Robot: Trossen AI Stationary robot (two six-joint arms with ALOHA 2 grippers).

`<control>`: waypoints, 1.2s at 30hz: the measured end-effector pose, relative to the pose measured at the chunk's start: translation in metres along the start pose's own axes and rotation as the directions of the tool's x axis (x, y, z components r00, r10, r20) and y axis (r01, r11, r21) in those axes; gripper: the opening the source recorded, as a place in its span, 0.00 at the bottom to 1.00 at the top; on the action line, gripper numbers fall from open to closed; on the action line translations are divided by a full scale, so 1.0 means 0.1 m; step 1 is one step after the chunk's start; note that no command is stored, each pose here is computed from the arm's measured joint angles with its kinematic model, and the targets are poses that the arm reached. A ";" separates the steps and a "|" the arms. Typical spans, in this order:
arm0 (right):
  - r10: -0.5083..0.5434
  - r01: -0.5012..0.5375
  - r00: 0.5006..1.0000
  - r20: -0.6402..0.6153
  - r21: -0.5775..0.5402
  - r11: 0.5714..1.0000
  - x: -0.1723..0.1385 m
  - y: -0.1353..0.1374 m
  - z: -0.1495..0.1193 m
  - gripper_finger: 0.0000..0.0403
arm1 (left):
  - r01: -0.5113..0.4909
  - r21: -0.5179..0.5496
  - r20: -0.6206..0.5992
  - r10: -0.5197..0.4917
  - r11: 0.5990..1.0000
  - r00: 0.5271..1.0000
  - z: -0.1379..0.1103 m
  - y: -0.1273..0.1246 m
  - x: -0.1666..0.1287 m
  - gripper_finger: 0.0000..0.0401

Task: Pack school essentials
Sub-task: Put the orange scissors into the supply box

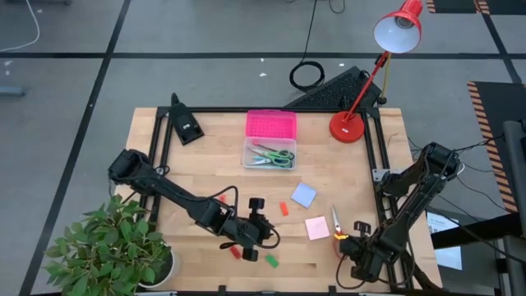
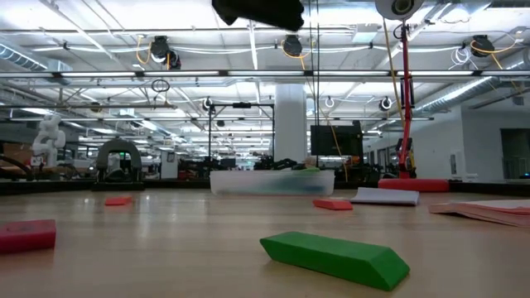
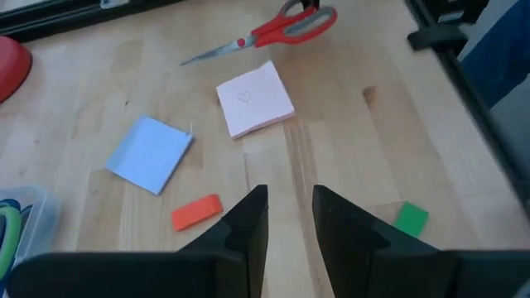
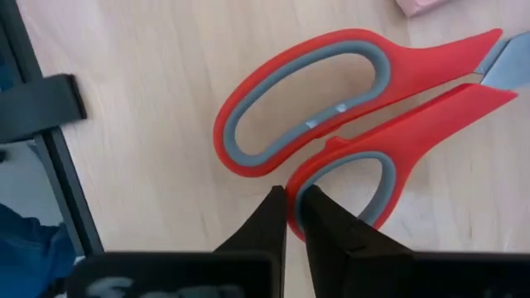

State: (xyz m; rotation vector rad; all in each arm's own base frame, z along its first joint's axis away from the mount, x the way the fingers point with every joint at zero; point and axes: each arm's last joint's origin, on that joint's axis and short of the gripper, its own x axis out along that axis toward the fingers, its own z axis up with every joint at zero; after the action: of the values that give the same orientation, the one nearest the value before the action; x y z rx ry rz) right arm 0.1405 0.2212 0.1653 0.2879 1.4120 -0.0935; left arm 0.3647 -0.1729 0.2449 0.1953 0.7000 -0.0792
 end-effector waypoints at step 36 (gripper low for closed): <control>0.219 -0.075 0.943 0.251 -0.482 0.873 -0.49 -0.33 0.76 0.05 | -0.251 0.460 0.218 0.165 0.852 0.962 0.07 0.01 0.48 0.66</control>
State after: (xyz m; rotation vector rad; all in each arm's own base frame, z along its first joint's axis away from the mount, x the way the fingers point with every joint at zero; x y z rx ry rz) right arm 0.1980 0.1653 0.2189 -0.0232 1.0639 0.3202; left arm 0.4055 -0.1732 0.2191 0.7402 0.4710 -0.0608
